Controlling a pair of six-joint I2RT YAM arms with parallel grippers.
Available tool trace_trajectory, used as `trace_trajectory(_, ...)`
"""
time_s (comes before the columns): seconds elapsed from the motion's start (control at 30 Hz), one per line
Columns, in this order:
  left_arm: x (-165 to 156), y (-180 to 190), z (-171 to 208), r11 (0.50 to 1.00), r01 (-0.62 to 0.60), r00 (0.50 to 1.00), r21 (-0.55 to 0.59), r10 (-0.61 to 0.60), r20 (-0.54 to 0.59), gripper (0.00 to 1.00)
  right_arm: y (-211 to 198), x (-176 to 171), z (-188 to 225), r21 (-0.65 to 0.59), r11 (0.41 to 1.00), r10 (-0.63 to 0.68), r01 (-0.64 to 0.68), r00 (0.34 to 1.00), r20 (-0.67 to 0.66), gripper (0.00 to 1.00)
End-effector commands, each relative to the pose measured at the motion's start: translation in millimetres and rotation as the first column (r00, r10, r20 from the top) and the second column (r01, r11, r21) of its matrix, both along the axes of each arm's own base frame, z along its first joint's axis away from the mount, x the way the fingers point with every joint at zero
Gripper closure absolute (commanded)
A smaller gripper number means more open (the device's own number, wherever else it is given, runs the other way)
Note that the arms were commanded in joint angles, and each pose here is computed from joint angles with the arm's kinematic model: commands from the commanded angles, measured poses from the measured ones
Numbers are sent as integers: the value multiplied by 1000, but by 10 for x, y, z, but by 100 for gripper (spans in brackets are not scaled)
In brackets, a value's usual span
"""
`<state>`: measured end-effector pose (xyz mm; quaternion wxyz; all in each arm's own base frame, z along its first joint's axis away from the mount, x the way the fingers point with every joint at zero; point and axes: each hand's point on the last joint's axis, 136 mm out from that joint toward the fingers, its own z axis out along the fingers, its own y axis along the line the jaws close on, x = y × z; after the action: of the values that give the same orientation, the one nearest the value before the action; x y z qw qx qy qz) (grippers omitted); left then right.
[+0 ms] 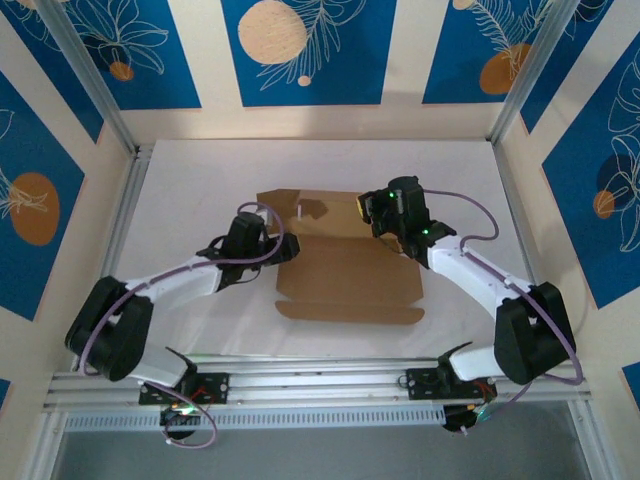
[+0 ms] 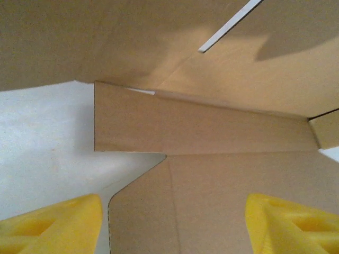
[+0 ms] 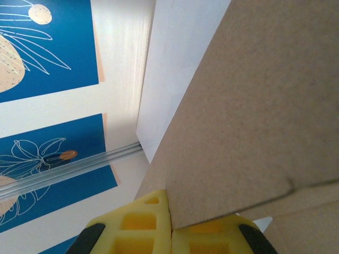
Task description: Fold the paper box
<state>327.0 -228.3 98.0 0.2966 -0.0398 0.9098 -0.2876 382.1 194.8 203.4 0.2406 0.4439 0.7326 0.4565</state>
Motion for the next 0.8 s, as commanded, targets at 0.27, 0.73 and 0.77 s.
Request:
trace_trajectory(0.27,277,-29,-1,996,-3,996,91,-5,85,30,45,-62,267,35,999,11,-13,999,44,92)
trace_trajectory(0.73,408,-236,32,999,32,997,35,-35,74,32,158,-98,234,33,999,30,-32,998,52,92)
trace_trajectory(0.77,400,-191,16,998,22,997,60,-27,71,31,155,-100,240,32,999,31,-33,998,54,92)
